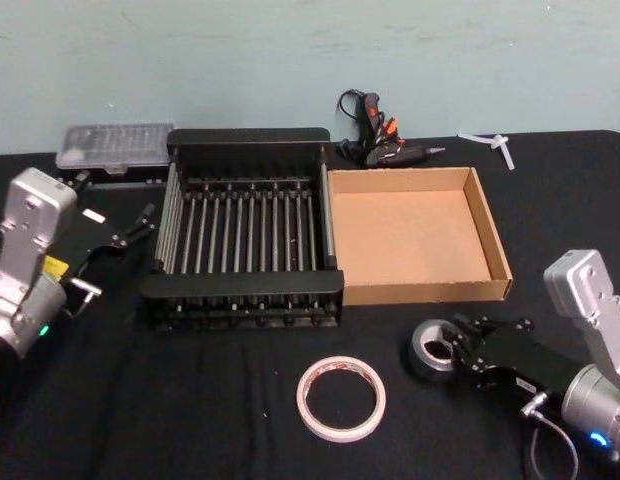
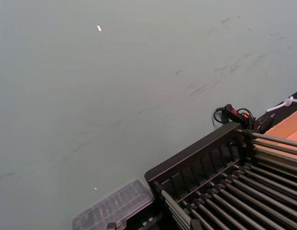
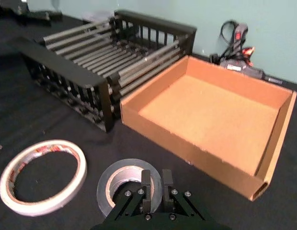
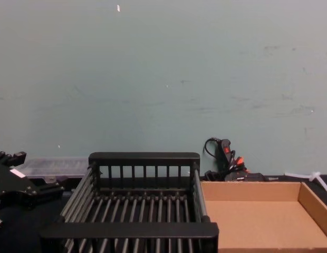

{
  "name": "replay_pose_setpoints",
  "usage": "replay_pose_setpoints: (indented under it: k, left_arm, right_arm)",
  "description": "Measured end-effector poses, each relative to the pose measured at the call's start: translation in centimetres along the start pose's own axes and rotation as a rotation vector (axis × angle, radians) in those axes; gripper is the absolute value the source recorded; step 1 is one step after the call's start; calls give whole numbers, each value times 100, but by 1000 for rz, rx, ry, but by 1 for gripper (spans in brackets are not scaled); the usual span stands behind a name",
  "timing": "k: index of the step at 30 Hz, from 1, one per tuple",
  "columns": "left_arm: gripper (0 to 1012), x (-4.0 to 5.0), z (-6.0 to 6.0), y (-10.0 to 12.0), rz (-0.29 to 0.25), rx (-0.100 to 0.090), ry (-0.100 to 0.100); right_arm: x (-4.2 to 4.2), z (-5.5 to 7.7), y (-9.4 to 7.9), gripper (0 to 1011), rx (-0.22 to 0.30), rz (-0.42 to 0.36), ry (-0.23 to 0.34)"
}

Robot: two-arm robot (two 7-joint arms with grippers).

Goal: Pick up the white tape and place it into the black box , Pick up the silver tape and place it into the brown box.

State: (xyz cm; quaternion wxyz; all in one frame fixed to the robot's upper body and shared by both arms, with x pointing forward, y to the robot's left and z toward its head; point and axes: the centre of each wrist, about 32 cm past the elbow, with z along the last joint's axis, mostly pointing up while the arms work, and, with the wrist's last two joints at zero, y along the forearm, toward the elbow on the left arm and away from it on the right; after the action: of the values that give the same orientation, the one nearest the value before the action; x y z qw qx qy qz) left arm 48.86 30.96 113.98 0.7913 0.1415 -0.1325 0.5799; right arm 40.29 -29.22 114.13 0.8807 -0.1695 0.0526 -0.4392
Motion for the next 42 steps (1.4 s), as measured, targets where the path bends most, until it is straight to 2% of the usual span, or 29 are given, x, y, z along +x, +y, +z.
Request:
replay_pose_setpoints:
  k: [11,21,33,42]
  left_arm:
    - [1001,0,0,0,0,0,0]
    - [1001,0,0,0,0,0,0]
    - [1001,0,0,0,0,0,0]
    - [1001,0,0,0,0,0,0]
  right_arm:
    - [33,181,-25,144,89,7,-3]
    - [137,365,107,144,159,-29,-22]
    - [267,491,310,144,194,-78,-43]
    - [399,624,543,144,202,-128,-53]
